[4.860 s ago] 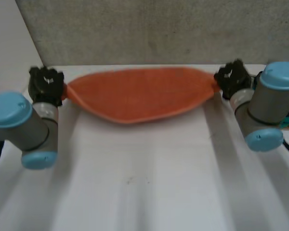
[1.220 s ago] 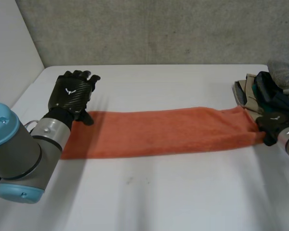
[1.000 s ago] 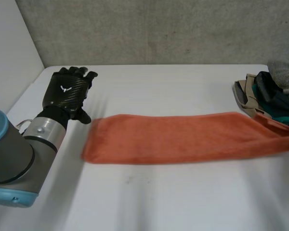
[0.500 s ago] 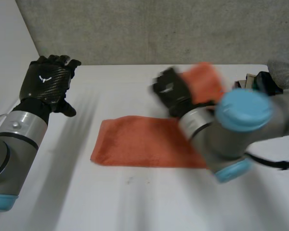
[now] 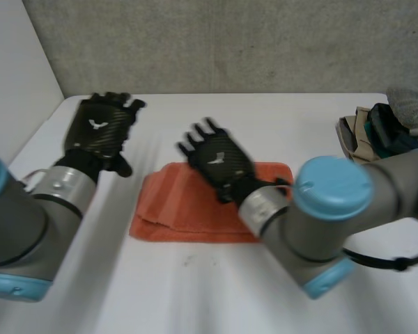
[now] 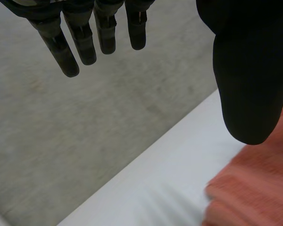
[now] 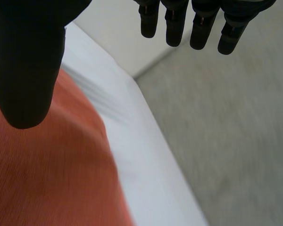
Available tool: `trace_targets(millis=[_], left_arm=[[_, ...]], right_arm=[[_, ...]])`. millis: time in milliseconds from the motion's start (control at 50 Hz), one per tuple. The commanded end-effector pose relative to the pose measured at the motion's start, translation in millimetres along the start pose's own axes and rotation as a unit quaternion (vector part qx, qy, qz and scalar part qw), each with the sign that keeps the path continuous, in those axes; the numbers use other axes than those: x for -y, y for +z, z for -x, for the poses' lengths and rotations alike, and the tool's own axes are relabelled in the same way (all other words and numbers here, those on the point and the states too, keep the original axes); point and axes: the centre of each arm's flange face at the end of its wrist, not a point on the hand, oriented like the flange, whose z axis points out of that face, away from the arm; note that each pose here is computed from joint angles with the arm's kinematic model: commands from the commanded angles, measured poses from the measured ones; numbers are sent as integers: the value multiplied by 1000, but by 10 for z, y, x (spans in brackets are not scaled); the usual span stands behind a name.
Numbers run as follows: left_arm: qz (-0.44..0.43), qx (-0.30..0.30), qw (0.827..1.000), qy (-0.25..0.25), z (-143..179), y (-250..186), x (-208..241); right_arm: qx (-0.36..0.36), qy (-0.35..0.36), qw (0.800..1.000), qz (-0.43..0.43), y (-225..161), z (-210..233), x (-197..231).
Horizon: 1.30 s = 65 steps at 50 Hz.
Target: Fold the laundry.
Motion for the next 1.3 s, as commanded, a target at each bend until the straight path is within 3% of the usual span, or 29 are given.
trace_targets(millis=[20,140,240,380,480,540,580,660,720,840,900,940,1020,1120,1300], left_arm=[[6,-73,997,3,-549,90,-126],[33,-70,997,4,-665,205,-325],[42,-46,998,11,-637,194,-334],[22,-31,999,18,-525,113,-133],[7,-2,1000,14,-294,19,24],[4,10,1000,14,-201,-23,63],[6,17,1000,14,-147,-61,69],[13,24,1000,15,-91,-107,39],[20,32,999,15,-36,-115,0],[24,33,999,16,-24,-97,-39],[15,33,999,15,-26,-59,5],[11,30,999,15,-48,-30,20],[0,-6,1000,12,-316,51,50],[-14,-49,999,-3,-659,122,91],[75,-95,992,-19,-1030,258,-259]], right_arm=[[-21,114,981,154,-380,-224,-389],[-45,110,963,244,-566,-248,-672],[-104,45,949,293,-591,-425,-858],[-145,-69,952,259,-463,-611,-743],[-168,-134,962,168,-239,-595,-452],[-138,-143,976,91,-144,-322,-186],[-72,-151,986,6,-104,48,31],[58,-153,983,-79,-141,562,66],[111,-144,979,-90,-175,750,-16],[89,-106,989,-58,-167,664,-50],[41,-44,997,-39,-137,418,2],[-25,18,999,-26,-124,11,52],[-87,132,987,7,-178,-459,29],[-79,233,967,73,-211,-600,-28],[-48,276,947,157,-14,-550,-344]])
